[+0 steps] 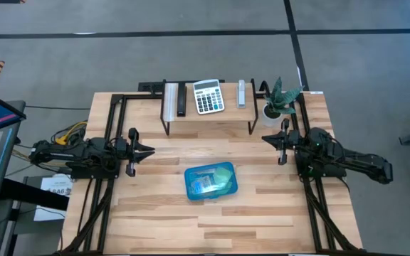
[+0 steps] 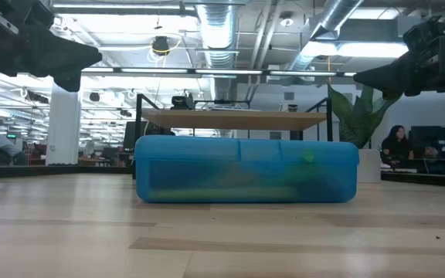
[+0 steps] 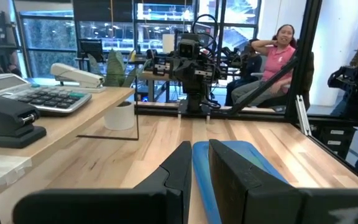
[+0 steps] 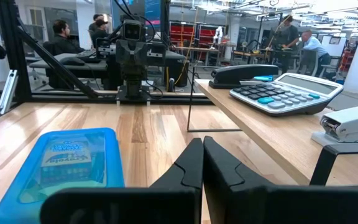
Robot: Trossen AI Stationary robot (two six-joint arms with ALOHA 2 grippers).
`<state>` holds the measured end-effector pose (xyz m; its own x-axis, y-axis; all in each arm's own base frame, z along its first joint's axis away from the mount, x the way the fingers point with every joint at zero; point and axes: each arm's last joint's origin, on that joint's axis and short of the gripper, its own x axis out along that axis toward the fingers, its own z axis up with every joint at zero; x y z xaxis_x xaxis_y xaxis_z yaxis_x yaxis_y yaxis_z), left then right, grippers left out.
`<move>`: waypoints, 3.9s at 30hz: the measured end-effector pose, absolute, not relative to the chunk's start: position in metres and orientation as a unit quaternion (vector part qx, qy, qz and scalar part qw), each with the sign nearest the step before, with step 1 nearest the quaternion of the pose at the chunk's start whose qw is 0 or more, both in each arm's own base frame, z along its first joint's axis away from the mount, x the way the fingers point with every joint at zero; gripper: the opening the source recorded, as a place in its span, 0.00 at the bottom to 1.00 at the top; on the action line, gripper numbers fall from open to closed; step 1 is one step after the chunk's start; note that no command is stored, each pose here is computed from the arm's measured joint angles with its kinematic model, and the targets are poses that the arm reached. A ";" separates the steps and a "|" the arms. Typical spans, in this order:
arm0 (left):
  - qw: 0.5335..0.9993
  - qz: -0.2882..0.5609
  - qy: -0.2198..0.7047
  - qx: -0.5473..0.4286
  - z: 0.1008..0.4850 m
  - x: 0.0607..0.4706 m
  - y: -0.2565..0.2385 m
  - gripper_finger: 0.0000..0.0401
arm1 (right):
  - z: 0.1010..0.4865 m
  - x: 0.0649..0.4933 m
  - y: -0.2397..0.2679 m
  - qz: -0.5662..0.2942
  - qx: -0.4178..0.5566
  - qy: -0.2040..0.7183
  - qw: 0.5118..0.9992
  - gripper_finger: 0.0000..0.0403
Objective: Pack school essentials
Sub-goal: Return to Home Position
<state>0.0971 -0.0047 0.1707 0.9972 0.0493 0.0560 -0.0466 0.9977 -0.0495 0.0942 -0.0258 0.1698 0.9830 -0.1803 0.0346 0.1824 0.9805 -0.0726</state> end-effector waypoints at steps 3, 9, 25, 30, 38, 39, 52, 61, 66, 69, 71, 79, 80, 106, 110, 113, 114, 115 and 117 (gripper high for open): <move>0.999 0.024 -0.028 -0.024 0.171 0.097 -0.005 0.11 | 0.170 0.094 -0.026 -0.091 -0.038 -0.014 0.995 0.06; 0.999 0.024 -0.028 -0.024 0.171 0.097 -0.005 0.11 | 0.170 0.094 -0.026 -0.091 -0.038 -0.014 0.995 0.06; 0.999 0.024 -0.029 -0.028 0.171 0.097 -0.005 0.11 | 0.170 0.094 -0.026 -0.091 -0.039 -0.014 0.995 0.06; 0.999 0.024 -0.029 -0.028 0.171 0.097 -0.005 0.11 | 0.170 0.094 -0.026 -0.091 -0.039 -0.014 0.995 0.06; 0.999 0.023 -0.029 -0.037 0.171 0.097 -0.005 0.11 | 0.170 0.094 -0.026 -0.091 -0.039 -0.014 0.995 0.06; 0.999 0.023 -0.029 -0.037 0.171 0.097 -0.005 0.11 | 0.170 0.094 -0.026 -0.091 -0.039 -0.014 0.995 0.06; 0.998 0.025 -0.029 -0.041 0.171 0.097 -0.005 0.11 | 0.170 0.094 -0.026 -0.091 -0.039 -0.014 0.995 0.06; 0.998 0.026 -0.031 -0.038 0.171 0.097 -0.005 0.11 | 0.170 0.094 -0.026 -0.091 -0.039 -0.014 0.995 0.06; 0.999 0.027 -0.031 -0.035 0.171 0.097 -0.005 0.11 | 0.170 0.094 -0.026 -0.091 -0.039 -0.014 0.995 0.06; 0.999 0.028 -0.031 -0.019 0.171 0.097 -0.004 0.11 | 0.170 0.094 -0.026 -0.091 -0.039 -0.014 0.995 0.06; 0.998 0.043 -0.032 -0.015 0.171 0.097 -0.004 0.11 | 0.170 0.094 -0.026 -0.091 -0.039 -0.014 0.995 0.06; 0.997 0.072 -0.035 -0.007 0.172 0.097 -0.002 0.11 | 0.170 0.094 -0.026 -0.091 -0.039 -0.014 0.995 0.06; 0.997 0.076 -0.035 -0.003 0.172 0.097 -0.002 0.11 | 0.170 0.094 -0.026 -0.091 -0.039 -0.014 0.995 0.06; 0.995 0.090 -0.037 -0.004 0.172 0.097 -0.001 0.11 | 0.170 0.094 -0.026 -0.091 -0.039 -0.015 0.995 0.06; 0.995 0.089 -0.037 -0.004 0.172 0.097 -0.001 0.11 | 0.170 0.094 -0.026 -0.091 -0.039 -0.014 0.995 0.06; 0.995 0.089 -0.037 -0.005 0.172 0.097 -0.001 0.11 | 0.170 0.094 -0.026 -0.091 -0.039 -0.014 0.995 0.06; 0.995 0.089 -0.037 -0.005 0.172 0.097 -0.001 0.11 | 0.170 0.094 -0.026 -0.091 -0.039 -0.014 0.995 0.06; 0.995 0.089 -0.037 -0.005 0.172 0.097 -0.001 0.11 | 0.170 0.094 -0.026 -0.091 -0.039 -0.014 0.995 0.06; 0.995 0.089 -0.037 -0.005 0.172 0.097 -0.001 0.11 | 0.170 0.094 -0.026 -0.091 -0.039 -0.014 0.995 0.06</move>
<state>0.0966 -0.0010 0.1723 0.9814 0.1782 0.0719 -0.1775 0.9840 -0.0158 0.0941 -0.0258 0.1701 0.9830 -0.1799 0.0359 0.1821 0.9804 -0.0747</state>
